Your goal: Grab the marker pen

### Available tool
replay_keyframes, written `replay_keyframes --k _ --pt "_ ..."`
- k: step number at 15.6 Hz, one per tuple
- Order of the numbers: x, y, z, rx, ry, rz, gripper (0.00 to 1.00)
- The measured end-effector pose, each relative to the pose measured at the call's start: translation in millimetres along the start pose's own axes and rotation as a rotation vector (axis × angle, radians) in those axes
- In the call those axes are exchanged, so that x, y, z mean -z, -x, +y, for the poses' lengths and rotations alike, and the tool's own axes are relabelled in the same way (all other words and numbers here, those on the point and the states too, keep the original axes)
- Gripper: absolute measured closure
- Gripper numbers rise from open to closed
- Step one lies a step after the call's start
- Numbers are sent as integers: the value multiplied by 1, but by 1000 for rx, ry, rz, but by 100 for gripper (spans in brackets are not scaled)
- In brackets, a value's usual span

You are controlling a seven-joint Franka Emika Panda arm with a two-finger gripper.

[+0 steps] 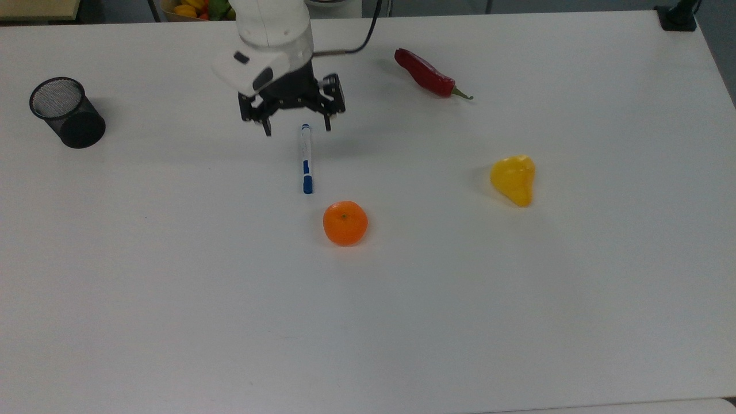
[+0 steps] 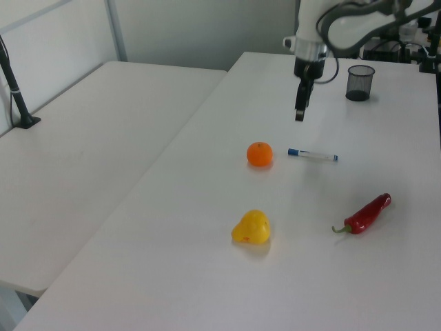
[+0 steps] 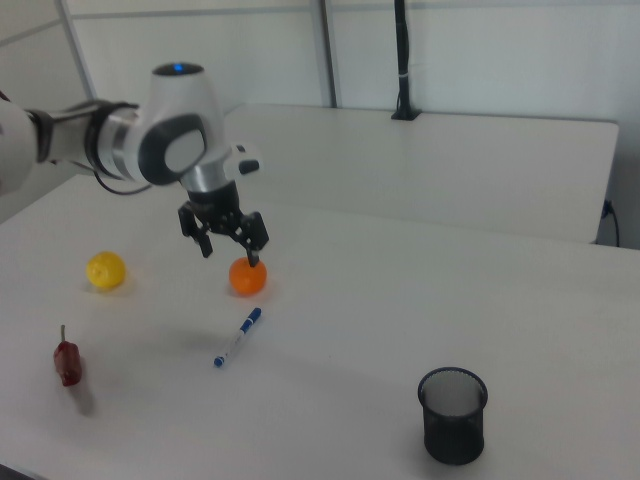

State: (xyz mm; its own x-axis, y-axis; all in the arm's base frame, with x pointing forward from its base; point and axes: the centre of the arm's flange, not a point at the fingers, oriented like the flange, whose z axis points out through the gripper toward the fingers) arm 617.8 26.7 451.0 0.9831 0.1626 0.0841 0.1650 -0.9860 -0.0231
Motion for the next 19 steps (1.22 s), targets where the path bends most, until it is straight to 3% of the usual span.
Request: replay_keyframes --k 6,10,15,19 --pt "145 57 22 -141 -10 -41 0" --pt "200 84 18 -170 -22 -63 0" --pt "208 83 -14 -117 -25 -50 0" --pt "192 57 -11 -108 -18 42 0"
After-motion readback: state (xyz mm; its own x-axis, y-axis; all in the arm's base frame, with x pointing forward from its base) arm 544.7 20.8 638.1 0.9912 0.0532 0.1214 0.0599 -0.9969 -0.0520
